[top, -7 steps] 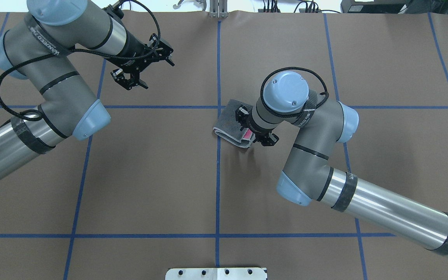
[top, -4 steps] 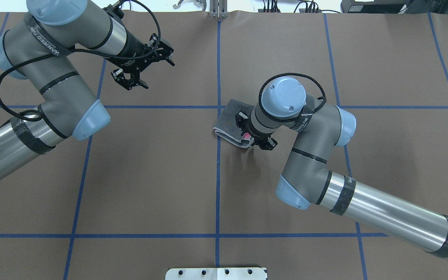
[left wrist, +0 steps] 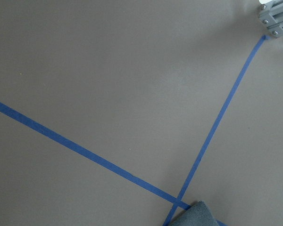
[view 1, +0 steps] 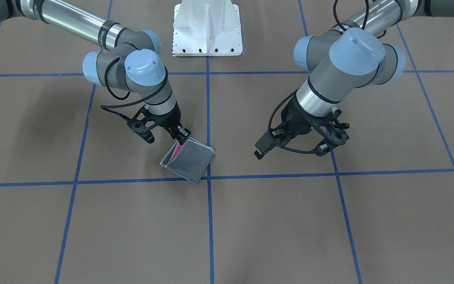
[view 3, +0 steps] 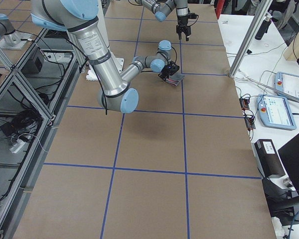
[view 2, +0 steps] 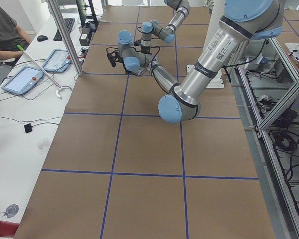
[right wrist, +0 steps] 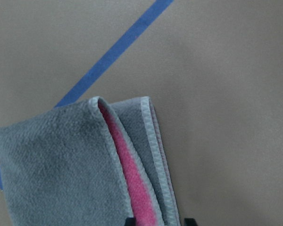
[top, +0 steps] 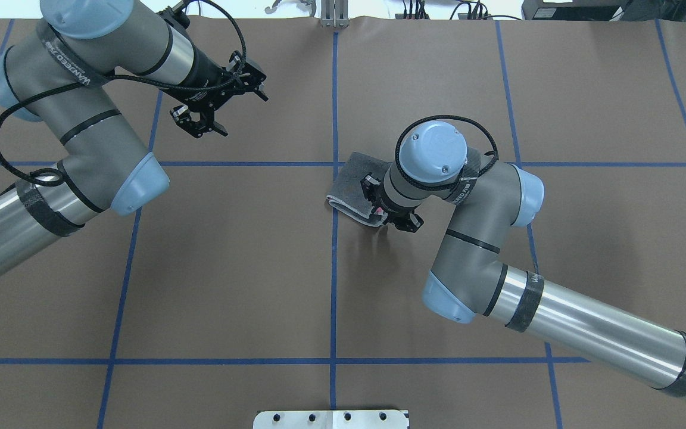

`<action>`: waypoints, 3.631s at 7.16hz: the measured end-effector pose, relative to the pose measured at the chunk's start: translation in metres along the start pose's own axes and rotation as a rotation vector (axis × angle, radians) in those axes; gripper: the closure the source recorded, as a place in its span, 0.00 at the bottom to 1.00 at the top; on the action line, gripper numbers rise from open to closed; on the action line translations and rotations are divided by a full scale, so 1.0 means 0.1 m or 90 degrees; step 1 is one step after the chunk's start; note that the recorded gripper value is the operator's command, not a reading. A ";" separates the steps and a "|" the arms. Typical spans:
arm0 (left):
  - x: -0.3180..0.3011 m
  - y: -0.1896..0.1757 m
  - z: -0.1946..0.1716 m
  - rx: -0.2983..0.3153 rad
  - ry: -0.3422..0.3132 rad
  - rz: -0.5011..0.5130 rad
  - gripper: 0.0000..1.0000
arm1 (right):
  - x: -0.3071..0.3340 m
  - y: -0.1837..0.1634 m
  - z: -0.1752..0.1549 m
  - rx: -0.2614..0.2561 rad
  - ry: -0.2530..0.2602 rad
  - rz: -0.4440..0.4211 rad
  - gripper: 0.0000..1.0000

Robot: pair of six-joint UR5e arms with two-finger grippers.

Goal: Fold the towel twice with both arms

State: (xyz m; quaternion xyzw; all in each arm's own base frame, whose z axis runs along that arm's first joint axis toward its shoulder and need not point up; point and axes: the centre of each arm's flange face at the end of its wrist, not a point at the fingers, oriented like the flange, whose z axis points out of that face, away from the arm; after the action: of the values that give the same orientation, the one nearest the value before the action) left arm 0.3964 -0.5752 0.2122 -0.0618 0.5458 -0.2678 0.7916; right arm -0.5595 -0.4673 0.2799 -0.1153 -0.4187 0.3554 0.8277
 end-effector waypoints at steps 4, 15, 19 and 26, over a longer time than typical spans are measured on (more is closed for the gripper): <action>0.01 0.01 -0.02 0.000 0.002 0.000 0.00 | 0.01 0.01 0.00 -0.003 -0.002 -0.001 1.00; 0.04 0.04 -0.06 -0.001 0.008 0.000 0.00 | 0.13 0.00 -0.32 -0.031 -0.031 0.004 1.00; 0.05 0.06 -0.08 -0.001 0.010 0.002 0.00 | 0.24 0.08 -0.25 -0.036 -0.025 0.011 1.00; 0.04 0.06 -0.06 -0.002 0.008 0.001 0.00 | 0.38 0.24 -0.18 -0.037 -0.021 0.012 0.00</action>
State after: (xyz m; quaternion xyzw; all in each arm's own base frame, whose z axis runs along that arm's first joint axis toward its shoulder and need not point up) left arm 0.3938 -0.5707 0.2045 -0.0610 0.5515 -0.2668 0.7880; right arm -0.5419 -0.4220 0.2801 -0.1376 -0.4412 0.3529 0.8135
